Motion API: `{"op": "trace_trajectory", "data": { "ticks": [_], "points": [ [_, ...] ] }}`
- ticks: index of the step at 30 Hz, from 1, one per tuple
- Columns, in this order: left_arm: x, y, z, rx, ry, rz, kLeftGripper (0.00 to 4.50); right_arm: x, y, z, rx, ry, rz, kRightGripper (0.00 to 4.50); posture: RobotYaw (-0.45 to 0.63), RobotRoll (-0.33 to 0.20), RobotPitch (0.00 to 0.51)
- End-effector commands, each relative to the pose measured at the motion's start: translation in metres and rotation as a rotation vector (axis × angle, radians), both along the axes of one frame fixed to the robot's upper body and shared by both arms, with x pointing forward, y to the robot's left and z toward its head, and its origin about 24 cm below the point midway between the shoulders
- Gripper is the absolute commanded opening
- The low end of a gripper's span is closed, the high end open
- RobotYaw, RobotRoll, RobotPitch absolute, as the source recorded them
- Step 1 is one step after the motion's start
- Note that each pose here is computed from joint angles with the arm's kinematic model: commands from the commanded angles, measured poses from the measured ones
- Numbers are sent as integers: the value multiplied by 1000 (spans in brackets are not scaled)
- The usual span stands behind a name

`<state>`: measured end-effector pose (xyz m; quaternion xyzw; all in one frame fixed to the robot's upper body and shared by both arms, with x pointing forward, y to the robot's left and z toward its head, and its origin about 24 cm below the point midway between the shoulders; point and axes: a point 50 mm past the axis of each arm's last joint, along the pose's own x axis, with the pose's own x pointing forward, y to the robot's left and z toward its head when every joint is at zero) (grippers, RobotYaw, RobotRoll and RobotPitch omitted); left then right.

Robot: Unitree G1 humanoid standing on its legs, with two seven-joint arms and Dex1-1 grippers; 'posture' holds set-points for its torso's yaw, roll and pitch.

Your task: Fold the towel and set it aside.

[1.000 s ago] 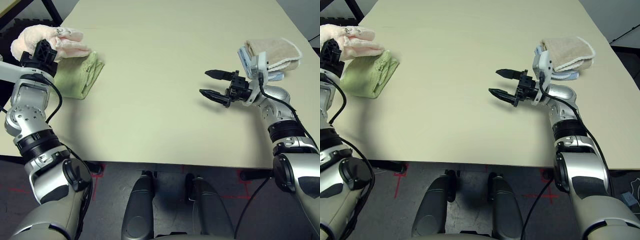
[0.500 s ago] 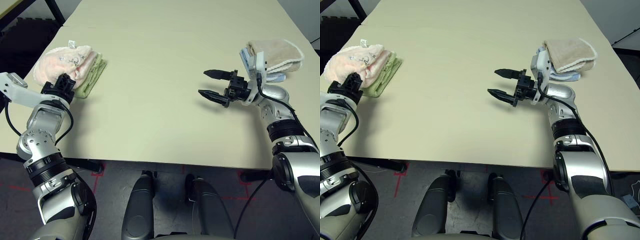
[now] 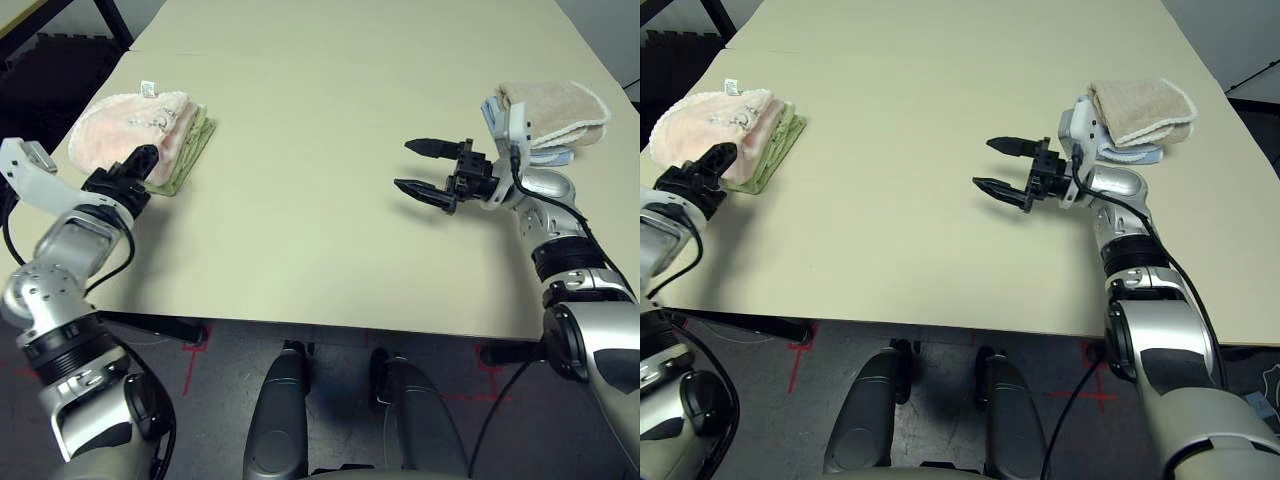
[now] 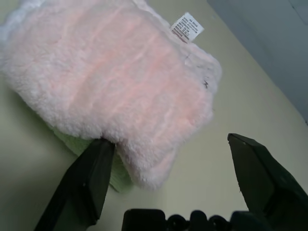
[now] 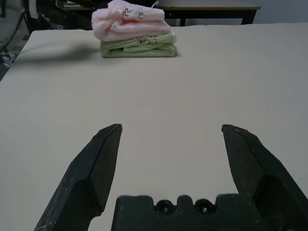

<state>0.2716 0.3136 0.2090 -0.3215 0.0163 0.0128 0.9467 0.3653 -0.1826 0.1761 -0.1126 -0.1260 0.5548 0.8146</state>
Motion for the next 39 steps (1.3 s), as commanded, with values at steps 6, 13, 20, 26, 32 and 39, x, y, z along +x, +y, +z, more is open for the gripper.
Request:
{"op": "trace_trajectory", "data": {
  "ticks": [6, 13, 20, 26, 32, 39],
  "points": [
    [-51, -11, 26, 191, 104, -347, 4488, 1, -1, -4, -8, 4, -9, 4500, 149, 0, 179],
    [-18, -39, 49, 424, -113, -328, 4488, 11, -10, -9, 55, 42, -239, 4500, 156, 0, 170],
    [62, -61, 3, 550, -260, -15, 4488, 27, -17, -21, 262, 87, -710, 4500, 82, 0, 160],
    [92, -73, -26, 657, -263, 5, 4488, 35, -22, -26, 353, 144, -947, 4500, 40, 0, 161],
    [102, -73, -46, 745, -273, 73, 4488, 34, -33, -19, 505, 84, -1039, 4500, 32, 0, 162],
    [101, -62, -70, 771, -239, 92, 4488, 26, -48, -25, 515, 23, -1107, 4500, 4, 0, 161]
  ]
}}
